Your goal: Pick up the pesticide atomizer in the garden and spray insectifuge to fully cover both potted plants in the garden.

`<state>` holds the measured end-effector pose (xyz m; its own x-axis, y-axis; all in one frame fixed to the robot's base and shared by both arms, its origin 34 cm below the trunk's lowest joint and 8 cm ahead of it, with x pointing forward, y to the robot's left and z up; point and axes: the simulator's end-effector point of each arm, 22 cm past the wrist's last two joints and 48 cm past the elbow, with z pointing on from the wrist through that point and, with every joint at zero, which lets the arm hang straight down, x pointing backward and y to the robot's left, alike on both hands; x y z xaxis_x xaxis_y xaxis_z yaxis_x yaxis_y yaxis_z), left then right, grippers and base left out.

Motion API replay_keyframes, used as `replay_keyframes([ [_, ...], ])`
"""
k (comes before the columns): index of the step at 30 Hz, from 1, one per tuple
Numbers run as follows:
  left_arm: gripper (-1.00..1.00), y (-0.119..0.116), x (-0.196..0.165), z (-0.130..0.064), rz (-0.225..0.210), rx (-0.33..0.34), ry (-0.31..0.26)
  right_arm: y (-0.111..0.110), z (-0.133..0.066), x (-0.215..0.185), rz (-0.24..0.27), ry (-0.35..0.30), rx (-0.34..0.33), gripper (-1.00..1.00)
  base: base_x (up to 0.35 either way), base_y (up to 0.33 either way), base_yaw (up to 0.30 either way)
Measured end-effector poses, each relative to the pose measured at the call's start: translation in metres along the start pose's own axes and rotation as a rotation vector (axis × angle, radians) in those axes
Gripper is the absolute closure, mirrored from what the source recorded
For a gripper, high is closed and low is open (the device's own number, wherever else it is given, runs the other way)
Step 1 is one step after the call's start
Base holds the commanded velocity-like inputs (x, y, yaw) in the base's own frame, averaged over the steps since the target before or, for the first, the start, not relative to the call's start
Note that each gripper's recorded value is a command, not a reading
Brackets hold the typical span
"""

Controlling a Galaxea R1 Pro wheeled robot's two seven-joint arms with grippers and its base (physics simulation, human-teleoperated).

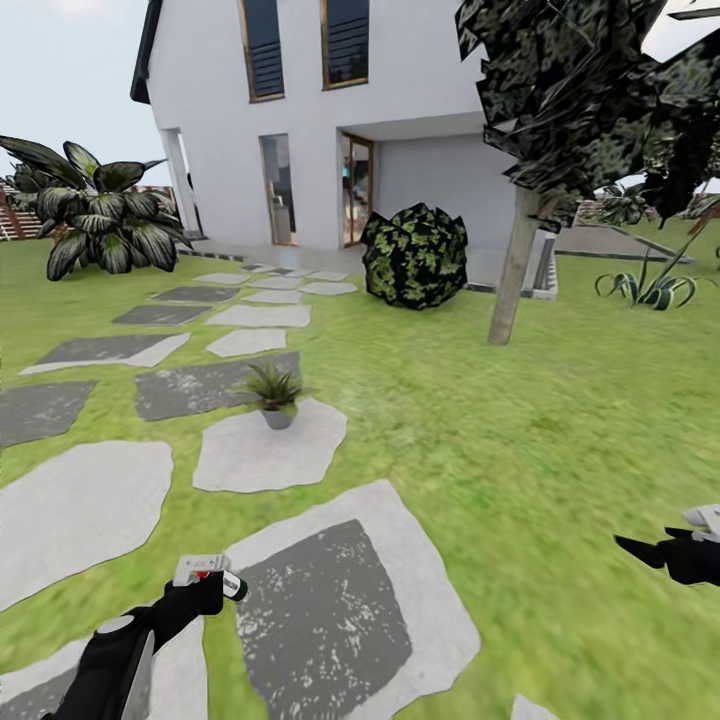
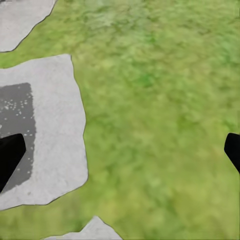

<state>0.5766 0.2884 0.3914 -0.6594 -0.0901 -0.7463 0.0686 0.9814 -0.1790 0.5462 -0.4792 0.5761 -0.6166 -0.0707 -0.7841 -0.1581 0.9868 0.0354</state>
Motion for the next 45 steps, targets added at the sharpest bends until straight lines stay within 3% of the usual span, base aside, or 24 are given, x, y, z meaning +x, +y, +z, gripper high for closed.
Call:
replay_keyframes([
  [45,1.0,-0.0006,-0.0033,-0.0017,0.002,0.001,-0.008,0.0011,-0.0021,-0.0022,-0.001,-0.007,-0.002,-1.0,0.271,0.2,0.0],
])
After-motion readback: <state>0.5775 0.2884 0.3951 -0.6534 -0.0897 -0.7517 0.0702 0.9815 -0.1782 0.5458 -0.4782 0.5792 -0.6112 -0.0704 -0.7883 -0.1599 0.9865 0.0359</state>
